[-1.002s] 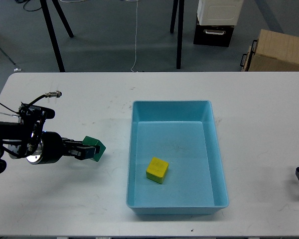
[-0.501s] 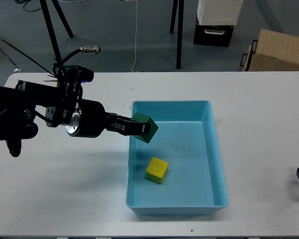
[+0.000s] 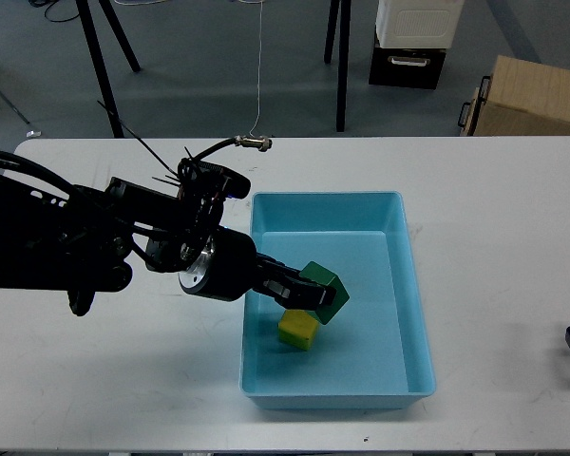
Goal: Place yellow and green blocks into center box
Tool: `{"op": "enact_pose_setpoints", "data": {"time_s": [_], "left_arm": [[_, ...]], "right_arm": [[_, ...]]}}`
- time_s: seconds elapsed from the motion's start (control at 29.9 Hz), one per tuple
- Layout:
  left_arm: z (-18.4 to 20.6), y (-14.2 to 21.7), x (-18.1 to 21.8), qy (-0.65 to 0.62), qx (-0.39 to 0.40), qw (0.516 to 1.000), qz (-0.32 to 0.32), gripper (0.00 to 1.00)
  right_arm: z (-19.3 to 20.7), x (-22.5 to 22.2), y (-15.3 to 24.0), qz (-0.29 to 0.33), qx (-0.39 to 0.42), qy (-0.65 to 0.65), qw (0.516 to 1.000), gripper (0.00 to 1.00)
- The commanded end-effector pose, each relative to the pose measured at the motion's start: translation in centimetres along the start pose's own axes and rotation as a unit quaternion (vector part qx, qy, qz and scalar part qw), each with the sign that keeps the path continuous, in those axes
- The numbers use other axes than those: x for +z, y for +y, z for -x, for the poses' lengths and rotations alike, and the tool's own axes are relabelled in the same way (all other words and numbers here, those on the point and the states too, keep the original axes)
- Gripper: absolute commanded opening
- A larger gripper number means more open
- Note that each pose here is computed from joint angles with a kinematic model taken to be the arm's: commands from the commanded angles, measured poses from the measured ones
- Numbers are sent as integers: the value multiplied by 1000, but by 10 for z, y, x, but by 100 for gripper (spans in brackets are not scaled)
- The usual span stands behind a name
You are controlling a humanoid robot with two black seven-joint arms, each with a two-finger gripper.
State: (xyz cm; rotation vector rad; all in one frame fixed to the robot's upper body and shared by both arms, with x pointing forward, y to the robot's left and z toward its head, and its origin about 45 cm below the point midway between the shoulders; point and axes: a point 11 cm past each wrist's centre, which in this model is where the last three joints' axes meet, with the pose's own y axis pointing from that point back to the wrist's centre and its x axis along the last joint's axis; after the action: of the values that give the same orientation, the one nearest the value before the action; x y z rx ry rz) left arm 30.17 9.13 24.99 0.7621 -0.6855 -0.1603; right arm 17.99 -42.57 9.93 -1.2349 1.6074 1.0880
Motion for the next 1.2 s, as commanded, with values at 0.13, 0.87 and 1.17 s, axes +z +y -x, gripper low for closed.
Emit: {"op": "enact_pose_setpoints", "data": {"time_s": [0.13, 0.87, 1.17], "left_arm": [[3, 9, 2, 19, -24, 999, 29, 79], [-102, 80, -66, 263, 370, 886, 87, 99], [-124, 116, -86, 349, 492, 778, 177, 99]], "right_arm": [[0, 1, 0, 1, -1, 0, 1000, 100], [4, 1, -5, 1, -7, -1, 1000, 100], [2, 1, -7, 0, -5, 0, 1000, 100]]}}
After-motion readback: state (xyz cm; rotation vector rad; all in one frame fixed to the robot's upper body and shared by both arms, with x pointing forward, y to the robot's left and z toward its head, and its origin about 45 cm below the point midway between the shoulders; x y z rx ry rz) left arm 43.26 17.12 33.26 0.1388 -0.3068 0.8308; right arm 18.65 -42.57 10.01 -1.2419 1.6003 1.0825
